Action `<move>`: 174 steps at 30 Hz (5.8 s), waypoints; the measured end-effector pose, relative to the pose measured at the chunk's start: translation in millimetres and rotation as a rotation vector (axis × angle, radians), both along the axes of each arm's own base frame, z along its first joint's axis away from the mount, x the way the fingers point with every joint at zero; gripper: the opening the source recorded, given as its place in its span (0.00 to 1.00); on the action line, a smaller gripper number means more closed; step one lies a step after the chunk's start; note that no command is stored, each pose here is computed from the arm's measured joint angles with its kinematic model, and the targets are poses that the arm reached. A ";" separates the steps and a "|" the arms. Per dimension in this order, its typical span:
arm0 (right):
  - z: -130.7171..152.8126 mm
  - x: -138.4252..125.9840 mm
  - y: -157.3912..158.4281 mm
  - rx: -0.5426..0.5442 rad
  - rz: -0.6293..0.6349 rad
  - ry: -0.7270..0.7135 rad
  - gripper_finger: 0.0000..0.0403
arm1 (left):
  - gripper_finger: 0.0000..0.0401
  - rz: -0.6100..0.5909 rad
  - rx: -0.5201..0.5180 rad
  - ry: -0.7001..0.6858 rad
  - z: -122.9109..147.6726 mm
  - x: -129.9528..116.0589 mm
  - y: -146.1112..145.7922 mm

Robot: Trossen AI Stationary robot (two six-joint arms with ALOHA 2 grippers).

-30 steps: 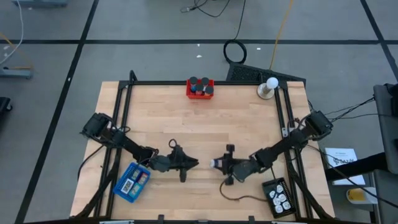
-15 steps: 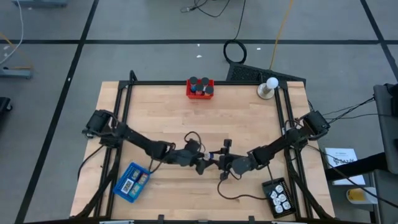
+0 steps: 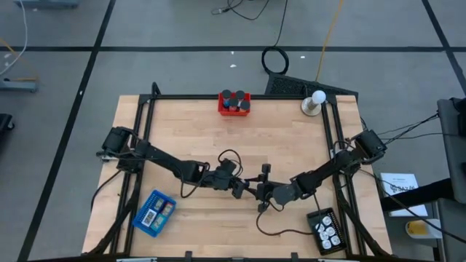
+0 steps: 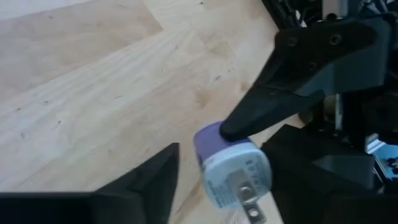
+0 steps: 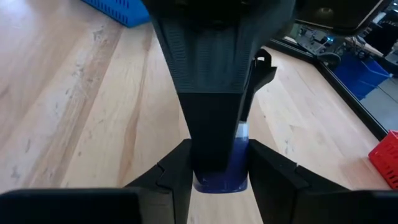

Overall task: Pick & Place Office items
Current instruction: Put the dark blue charger adapter into the black bin

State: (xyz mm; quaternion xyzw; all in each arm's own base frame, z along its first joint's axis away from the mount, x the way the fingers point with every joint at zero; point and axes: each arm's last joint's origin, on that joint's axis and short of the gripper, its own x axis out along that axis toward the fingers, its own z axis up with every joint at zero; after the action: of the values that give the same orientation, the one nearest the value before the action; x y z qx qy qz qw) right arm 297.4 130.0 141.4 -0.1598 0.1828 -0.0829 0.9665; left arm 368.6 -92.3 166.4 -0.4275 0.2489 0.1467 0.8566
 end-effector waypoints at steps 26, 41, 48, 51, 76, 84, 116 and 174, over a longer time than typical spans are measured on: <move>38.4 -61.0 -3.8 0.031 -0.217 0.149 0.49 | 0.37 -0.165 0.163 0.171 9.7 12.1 23.6; 36.3 -88.8 -5.5 0.066 -0.155 0.099 0.02 | 0.37 -0.405 0.353 0.413 -5.8 73.8 26.8; 38.5 -87.4 -3.9 0.062 -0.138 0.083 0.02 | 0.37 -0.420 0.352 0.438 -11.1 74.8 26.9; 38.7 -87.2 -3.8 0.057 -0.134 0.083 0.00 | 0.39 -0.419 0.345 0.439 -11.6 74.8 26.8; 38.3 -86.8 -2.2 0.109 -0.102 0.095 0.02 | 0.65 -0.459 0.522 0.428 24.5 59.0 11.0; 38.1 -82.4 -9.9 0.310 -0.220 0.038 0.10 | 0.48 -0.611 0.763 0.389 28.6 42.9 -39.9; 72.4 -40.3 -58.4 0.528 -0.267 0.274 0.14 | 0.02 -0.279 0.755 -0.313 -32.6 -132.7 16.0; 22.5 60.9 -62.0 0.551 -0.397 0.887 0.64 | 0.02 -0.313 0.872 -0.415 -32.0 -137.7 57.2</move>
State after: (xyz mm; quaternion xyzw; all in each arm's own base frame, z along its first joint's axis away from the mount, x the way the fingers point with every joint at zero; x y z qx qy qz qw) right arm 358.2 68.0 163.9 0.1169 0.6134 -0.1374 0.7689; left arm 230.8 -35.2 134.4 -0.0078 0.0503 0.0191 0.9985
